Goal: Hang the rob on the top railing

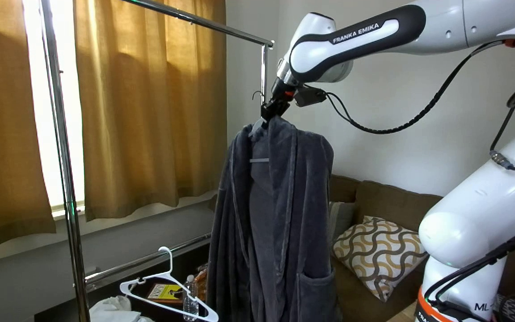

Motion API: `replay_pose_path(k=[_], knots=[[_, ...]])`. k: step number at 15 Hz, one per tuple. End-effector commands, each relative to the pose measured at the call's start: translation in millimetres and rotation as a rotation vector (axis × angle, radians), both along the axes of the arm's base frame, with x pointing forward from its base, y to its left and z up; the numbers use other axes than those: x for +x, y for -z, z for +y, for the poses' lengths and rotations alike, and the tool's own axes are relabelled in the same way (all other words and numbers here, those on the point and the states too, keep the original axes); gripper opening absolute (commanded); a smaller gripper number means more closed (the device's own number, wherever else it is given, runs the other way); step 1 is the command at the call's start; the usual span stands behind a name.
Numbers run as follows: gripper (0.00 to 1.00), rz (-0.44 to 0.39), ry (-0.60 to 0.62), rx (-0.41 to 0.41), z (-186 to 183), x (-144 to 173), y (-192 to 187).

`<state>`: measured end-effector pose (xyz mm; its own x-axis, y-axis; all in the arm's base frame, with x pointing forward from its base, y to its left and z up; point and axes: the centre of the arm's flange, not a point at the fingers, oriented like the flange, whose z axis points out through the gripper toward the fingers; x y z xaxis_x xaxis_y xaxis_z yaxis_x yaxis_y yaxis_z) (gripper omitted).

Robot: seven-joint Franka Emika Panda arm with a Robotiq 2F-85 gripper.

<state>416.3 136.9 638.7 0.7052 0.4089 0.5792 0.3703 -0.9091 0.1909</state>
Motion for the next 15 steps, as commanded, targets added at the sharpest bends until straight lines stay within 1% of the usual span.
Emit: replay_pose_path(k=[1, 6, 10, 15], knots=[[0.04, -0.162, 0.034, 0.006, 8, -12, -86], [0.04, -0.33, 0.055, 0.018, 18, -16, -158], [0.04, -0.417, 0.055, -0.001, 21, -14, -191], [0.04, -0.489, 0.022, -0.013, 30, 3, -218]])
